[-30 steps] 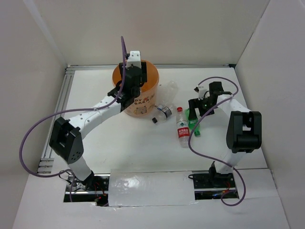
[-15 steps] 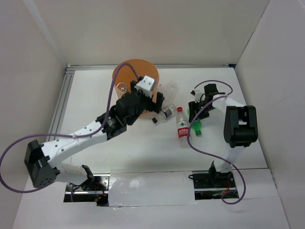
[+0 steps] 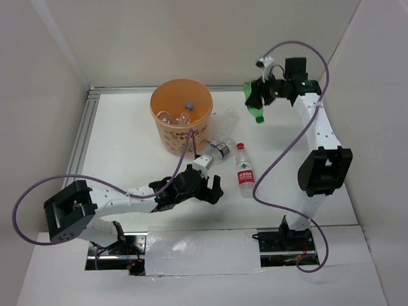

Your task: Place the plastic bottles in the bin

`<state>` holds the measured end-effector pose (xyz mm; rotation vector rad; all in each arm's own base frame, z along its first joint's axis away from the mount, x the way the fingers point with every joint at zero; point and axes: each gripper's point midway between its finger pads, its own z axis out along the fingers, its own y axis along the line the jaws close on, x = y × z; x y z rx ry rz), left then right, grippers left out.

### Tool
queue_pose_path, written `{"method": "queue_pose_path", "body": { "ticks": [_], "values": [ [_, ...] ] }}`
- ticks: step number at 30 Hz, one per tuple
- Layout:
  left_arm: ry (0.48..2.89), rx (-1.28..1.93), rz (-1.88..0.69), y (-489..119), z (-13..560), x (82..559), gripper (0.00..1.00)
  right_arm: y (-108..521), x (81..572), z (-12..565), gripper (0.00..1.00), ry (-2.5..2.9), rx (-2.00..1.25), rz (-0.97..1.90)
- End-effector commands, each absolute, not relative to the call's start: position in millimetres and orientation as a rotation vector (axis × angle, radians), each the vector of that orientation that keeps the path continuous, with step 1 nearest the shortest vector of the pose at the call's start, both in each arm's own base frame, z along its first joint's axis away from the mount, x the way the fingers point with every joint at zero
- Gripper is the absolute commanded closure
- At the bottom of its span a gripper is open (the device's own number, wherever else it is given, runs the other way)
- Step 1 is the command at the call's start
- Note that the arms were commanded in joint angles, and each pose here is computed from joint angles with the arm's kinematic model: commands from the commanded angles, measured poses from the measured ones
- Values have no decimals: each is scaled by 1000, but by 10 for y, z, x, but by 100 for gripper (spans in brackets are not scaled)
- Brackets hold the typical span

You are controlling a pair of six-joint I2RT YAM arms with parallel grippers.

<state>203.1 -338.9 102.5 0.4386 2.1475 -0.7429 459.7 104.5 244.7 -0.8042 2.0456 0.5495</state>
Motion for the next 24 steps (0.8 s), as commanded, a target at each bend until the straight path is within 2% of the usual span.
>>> {"method": "queue_pose_path", "body": {
  "ticks": [1,5,9,11,12,13,14,16,18,22,24],
  "values": [
    [2022,338,-981,-3741,1421,2043,0,1774,4431,3498,87,1616,-1039,645],
    [2012,367,-1023,-3912,1466,2023,0,2573,4371,4132,86,1302,-1119,730],
    [2026,339,-1038,-4036,1432,2048,0,3250,4231,4328,84,1208,-1162,802],
    [2037,316,-993,-4094,1402,2151,0,3514,4299,4105,77,1258,-1160,857],
    [2062,311,-968,-4105,1354,2142,0,3603,4315,4091,69,1265,-1153,857],
    [2052,282,-961,-4150,1420,2207,0,3741,4331,3926,55,1291,-1163,871],
    [2040,255,-934,-4151,1436,2277,0,3733,4356,3920,23,1319,-1135,872],
    [2070,193,-892,-4179,1395,2366,0,3769,4423,3821,0,1358,-1108,851],
    [2063,144,-871,-4215,1419,2456,0,3621,4483,3878,0,1385,-1067,817],
    [2089,78,-825,-4409,1463,2633,0,2806,4826,3810,0,1527,-905,680],
    [2171,64,-718,-4419,1159,2686,0,2420,4786,3884,0,1563,-844,650]
  ]
}}
